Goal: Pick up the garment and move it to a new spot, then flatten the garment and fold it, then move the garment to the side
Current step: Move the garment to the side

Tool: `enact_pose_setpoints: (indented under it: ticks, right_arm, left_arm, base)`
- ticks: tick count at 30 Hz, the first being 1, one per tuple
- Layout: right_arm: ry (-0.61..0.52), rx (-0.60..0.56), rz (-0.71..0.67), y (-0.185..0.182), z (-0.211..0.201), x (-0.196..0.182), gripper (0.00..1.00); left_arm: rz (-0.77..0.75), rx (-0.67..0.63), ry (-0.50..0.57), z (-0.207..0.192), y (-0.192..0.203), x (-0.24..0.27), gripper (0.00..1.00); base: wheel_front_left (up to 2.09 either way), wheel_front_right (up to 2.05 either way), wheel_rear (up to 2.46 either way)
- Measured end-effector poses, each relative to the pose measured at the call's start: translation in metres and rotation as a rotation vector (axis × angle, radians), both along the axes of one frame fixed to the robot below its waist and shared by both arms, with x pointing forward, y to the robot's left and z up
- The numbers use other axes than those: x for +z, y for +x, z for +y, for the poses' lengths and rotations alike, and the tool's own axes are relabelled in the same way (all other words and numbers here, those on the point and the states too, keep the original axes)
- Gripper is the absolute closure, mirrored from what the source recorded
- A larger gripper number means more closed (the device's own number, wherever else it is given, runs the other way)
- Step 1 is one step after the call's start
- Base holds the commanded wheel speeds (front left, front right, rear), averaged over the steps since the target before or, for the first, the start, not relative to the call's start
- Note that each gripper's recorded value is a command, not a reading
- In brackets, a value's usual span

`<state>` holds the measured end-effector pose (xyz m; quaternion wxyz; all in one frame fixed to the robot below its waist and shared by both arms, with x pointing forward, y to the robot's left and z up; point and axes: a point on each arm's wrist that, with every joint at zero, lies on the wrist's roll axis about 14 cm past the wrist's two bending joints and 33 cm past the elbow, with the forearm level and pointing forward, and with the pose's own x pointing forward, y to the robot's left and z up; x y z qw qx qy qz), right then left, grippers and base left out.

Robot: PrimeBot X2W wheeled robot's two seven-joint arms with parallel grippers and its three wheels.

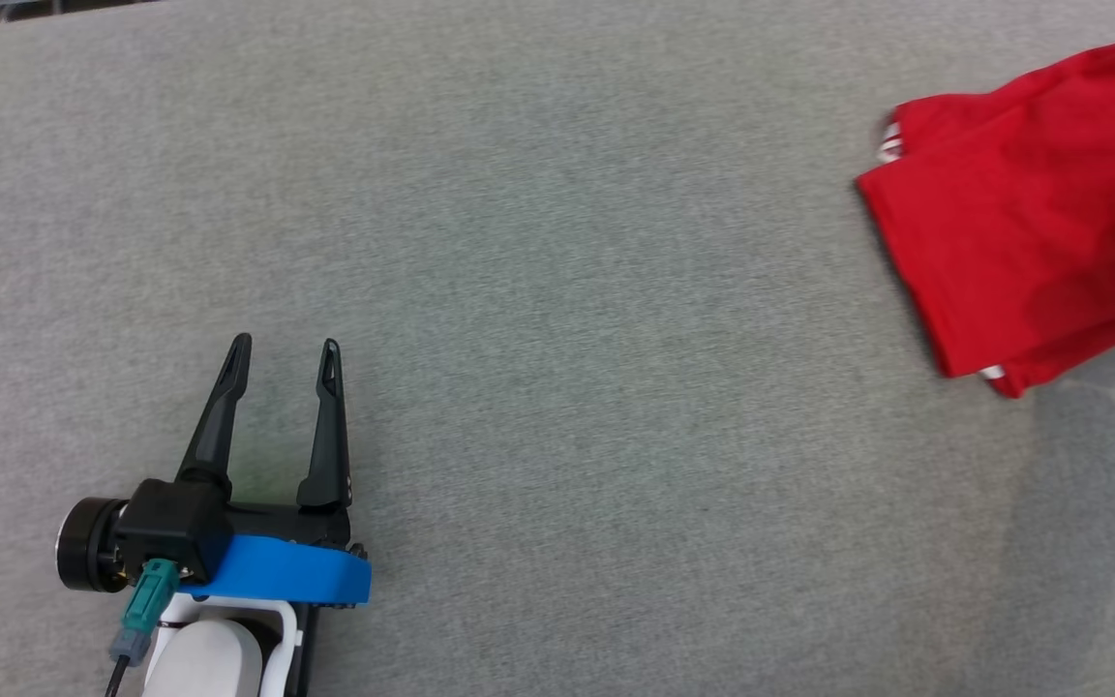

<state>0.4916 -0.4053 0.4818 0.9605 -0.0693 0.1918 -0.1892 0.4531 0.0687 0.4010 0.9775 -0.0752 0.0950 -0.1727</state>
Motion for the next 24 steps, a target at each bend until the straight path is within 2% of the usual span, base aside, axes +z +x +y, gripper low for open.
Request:
enact_pose_setpoints:
  ticks: [8,9,10,11,17,24]
  right_arm:
    - [-0.019,-0.064,0.003,0.003,-0.024,-0.002,1.00]
    - [-0.030,-0.073,-0.008,0.002,-0.027,0.000,0.72]
    - [-0.047,-0.082,-0.023,0.000,-0.031,0.003,0.18]
    - [-0.058,-0.093,-0.045,-0.002,-0.035,0.008,0.00]
    - [-0.044,-0.081,-0.122,0.001,-0.023,0.009,0.00]
    - [-0.045,0.050,-0.185,0.015,0.019,0.027,0.00]
  left_arm:
    - [0.018,0.051,0.016,0.020,-0.005,-0.007,0.00]
    - [0.018,0.053,0.016,0.020,-0.006,-0.007,0.00]
    - [0.019,0.054,0.017,0.021,-0.006,-0.007,0.00]
    - [0.020,0.055,0.018,0.021,-0.006,-0.007,0.00]
    - [0.003,0.052,0.014,0.018,-0.007,0.000,0.00]
    - [-0.040,0.073,0.014,0.025,-0.012,0.020,0.00]
  base:
    - [0.00,0.00,0.00]
    - [0.00,0.00,0.00]
    - [0.00,0.00,0.00]
    - [0.00,0.00,0.00]
    - [0.00,0.00,0.00]
    - [0.00,0.00,0.00]
